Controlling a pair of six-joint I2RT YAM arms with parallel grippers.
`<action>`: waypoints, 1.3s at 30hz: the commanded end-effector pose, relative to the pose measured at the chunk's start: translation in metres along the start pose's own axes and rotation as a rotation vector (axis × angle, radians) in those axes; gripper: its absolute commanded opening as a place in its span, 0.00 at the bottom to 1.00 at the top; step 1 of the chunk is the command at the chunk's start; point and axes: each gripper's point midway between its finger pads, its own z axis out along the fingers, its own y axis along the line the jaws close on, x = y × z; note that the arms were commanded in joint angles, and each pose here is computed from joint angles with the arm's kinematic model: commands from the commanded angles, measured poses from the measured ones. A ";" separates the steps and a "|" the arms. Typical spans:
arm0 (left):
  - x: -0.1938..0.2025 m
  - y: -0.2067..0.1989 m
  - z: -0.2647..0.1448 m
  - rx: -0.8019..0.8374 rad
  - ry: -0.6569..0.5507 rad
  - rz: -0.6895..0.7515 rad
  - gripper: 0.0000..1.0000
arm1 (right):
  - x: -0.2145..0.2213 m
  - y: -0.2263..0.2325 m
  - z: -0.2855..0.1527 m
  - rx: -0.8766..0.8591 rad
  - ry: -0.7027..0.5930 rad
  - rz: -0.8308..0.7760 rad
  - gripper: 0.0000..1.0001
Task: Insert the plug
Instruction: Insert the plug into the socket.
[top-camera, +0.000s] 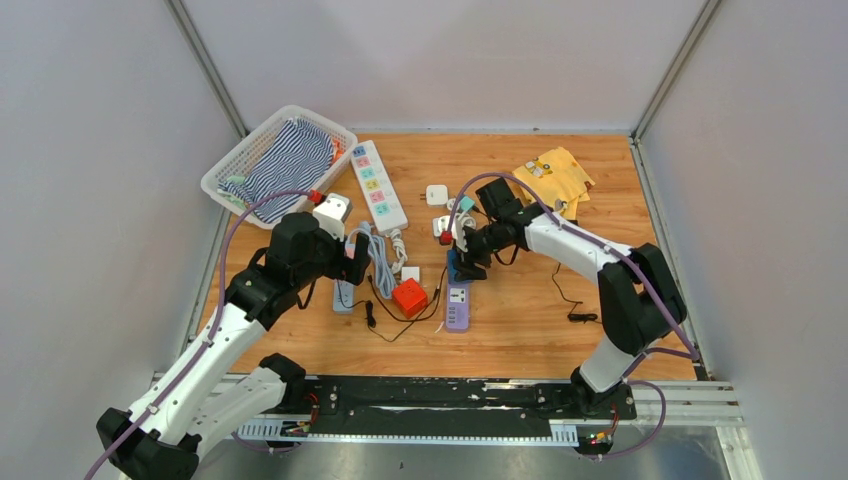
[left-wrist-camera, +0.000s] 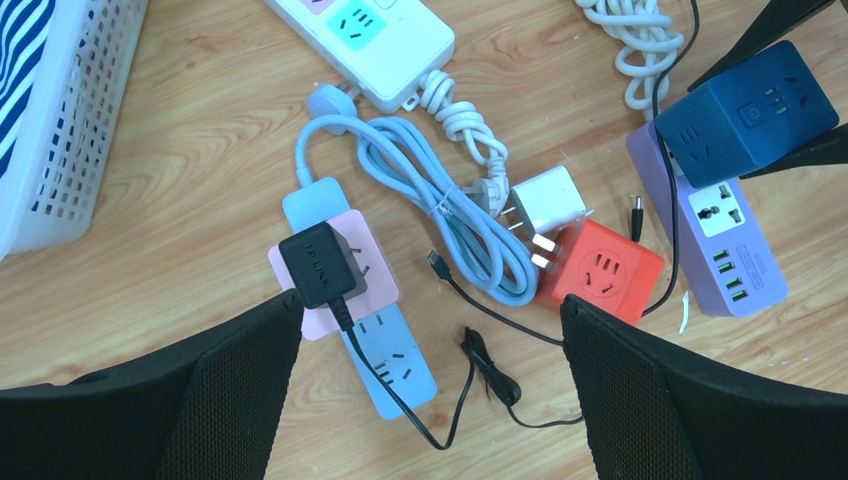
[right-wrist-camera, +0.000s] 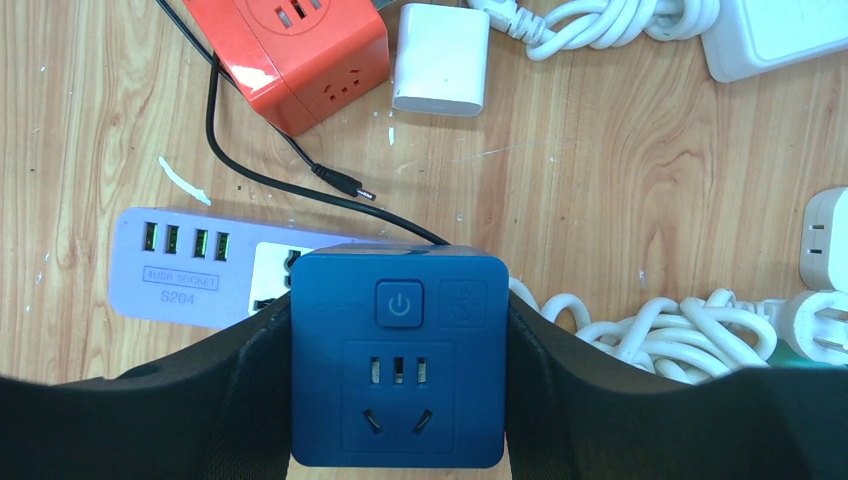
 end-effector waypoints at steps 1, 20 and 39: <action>0.005 0.005 0.000 -0.018 0.013 0.015 1.00 | 0.015 0.012 0.000 -0.023 0.034 0.054 0.00; 0.007 0.005 0.001 -0.018 0.020 0.016 1.00 | 0.020 0.018 -0.004 -0.007 -0.004 0.091 0.00; 0.007 0.006 0.001 -0.025 0.020 0.017 1.00 | 0.009 0.021 -0.006 0.014 -0.101 0.102 0.00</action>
